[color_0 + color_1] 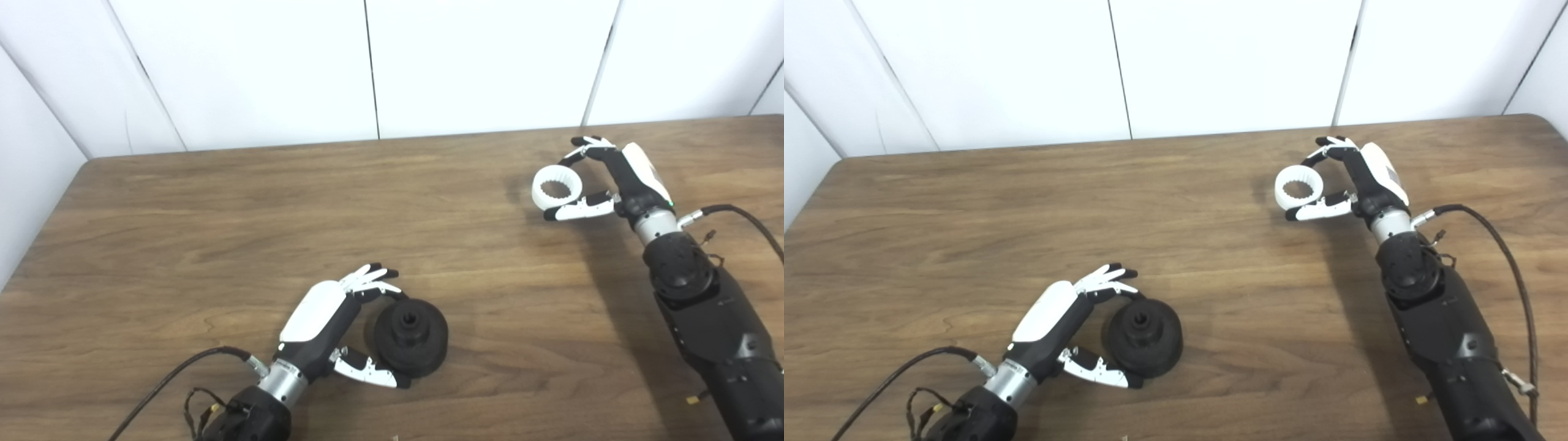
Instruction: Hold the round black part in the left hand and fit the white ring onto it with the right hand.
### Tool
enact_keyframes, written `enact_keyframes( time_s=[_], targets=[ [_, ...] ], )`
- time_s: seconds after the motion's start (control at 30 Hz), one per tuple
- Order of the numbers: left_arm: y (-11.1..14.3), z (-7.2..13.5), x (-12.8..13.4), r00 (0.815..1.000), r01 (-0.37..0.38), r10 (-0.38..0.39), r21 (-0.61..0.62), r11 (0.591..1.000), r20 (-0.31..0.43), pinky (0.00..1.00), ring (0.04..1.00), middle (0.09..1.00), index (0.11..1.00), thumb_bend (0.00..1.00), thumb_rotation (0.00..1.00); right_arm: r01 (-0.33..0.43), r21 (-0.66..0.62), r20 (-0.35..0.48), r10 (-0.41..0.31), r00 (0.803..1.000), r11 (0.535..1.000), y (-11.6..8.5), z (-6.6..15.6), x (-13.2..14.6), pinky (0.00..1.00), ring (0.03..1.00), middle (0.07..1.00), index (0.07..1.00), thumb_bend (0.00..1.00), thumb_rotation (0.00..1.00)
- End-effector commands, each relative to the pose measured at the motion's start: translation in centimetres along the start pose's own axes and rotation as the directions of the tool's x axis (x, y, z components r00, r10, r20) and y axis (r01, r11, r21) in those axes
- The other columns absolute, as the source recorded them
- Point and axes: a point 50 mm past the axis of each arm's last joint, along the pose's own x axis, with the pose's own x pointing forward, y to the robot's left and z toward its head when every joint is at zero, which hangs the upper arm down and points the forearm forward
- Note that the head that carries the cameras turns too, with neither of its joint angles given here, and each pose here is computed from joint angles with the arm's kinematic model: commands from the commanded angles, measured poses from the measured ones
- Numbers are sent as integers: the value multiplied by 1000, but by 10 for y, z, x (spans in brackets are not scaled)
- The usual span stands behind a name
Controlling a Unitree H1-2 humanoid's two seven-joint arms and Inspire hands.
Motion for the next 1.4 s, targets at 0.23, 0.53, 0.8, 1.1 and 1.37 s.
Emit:
enact_keyframes(
  time_s=[0.23,0.53,0.8,1.1,1.37],
  targets=[
    [6,1,9,1000,-25,25,23,999,9,917,965,900,620,813,226,-50,32,114,46,992,998,-22,51,-21,981,967,864,487,525,150],
    [5,2,11,1000,-26,26,18,1000,6,942,967,901,618,809,217,-183,17,201,176,964,983,-13,97,-61,982,972,871,487,525,149],
    [4,3,12,1000,-26,26,17,1000,3,943,967,902,615,812,221,-290,-2,263,281,923,957,-1,126,-86,949,974,870,487,525,150],
    [3,3,13,1000,-27,27,16,999,-1,937,965,901,616,815,218,-392,-48,332,384,861,919,18,145,-106,906,972,865,488,525,151],
    [2,4,15,1000,-29,29,25,999,1,945,965,898,616,816,223,-425,-40,371,408,834,904,35,157,-111,921,977,864,487,525,152]
  ],
)
